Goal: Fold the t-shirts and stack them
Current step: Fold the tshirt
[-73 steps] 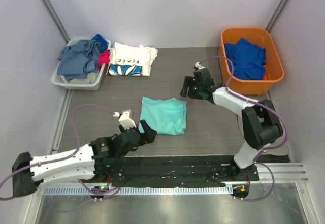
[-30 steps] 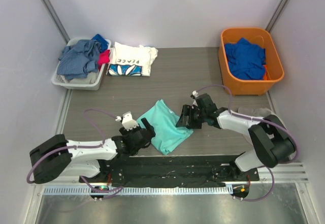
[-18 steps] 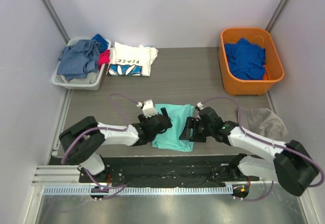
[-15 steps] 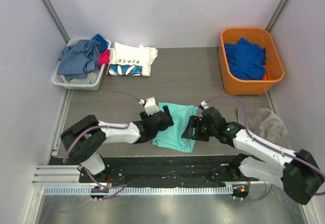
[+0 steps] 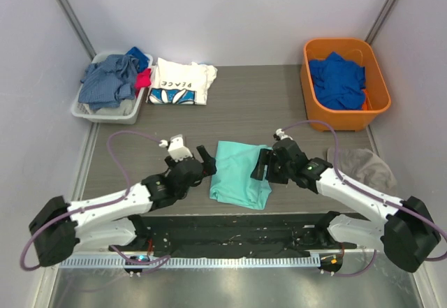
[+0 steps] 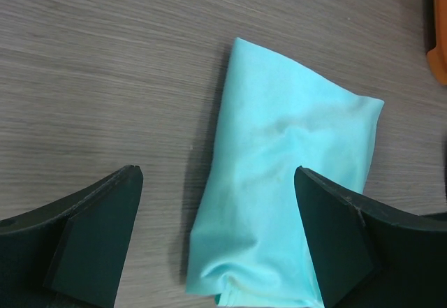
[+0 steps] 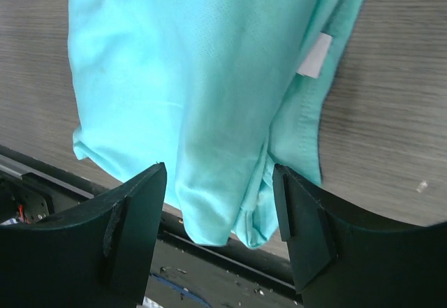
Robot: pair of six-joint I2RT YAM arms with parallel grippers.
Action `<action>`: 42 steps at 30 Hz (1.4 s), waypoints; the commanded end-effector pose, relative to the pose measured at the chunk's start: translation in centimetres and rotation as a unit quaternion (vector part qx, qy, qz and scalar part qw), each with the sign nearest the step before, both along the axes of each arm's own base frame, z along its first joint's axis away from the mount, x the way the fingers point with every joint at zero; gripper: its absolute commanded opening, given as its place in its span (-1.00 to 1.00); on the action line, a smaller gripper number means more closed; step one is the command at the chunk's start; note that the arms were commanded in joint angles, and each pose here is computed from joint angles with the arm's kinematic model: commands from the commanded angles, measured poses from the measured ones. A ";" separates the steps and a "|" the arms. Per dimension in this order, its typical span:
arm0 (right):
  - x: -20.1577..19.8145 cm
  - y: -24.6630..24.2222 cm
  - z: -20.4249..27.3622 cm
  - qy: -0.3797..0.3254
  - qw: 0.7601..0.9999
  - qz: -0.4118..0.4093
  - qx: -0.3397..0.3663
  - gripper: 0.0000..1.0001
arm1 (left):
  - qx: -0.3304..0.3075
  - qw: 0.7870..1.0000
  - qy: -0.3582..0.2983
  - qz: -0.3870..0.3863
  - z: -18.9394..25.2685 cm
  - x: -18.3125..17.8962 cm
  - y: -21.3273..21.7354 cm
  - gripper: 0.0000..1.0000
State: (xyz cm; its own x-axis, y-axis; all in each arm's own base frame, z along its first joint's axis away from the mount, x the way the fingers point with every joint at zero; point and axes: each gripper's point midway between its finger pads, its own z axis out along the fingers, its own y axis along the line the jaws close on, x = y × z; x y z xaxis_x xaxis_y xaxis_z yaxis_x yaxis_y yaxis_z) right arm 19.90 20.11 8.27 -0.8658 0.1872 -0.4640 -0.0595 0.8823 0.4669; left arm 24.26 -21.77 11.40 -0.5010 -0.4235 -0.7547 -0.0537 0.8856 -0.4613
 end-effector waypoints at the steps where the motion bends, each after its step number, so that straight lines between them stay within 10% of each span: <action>1: 1.7 3.3 2.6 -0.041 0.997 0.037 0.062 0.40 | 0.002 0.999 -0.008 0.041 0.6 -1.4 4.2 0.91; 14: 0.2 7.9 5.4 -0.049 0.971 0.121 0.200 0.41 | -0.007 0.998 -0.005 0.055 0.8 -2.6 6.2 0.91; 23: -1.2 4.9 -2.1 0.034 0.991 0.085 0.101 0.41 | -0.008 0.998 0.000 0.055 0.0 -3.0 6.5 0.91; 42: -1.0 -2.9 0.1 -0.023 0.999 -0.028 -0.034 0.44 | -0.009 0.999 -0.003 0.032 0.2 -2.6 5.2 0.91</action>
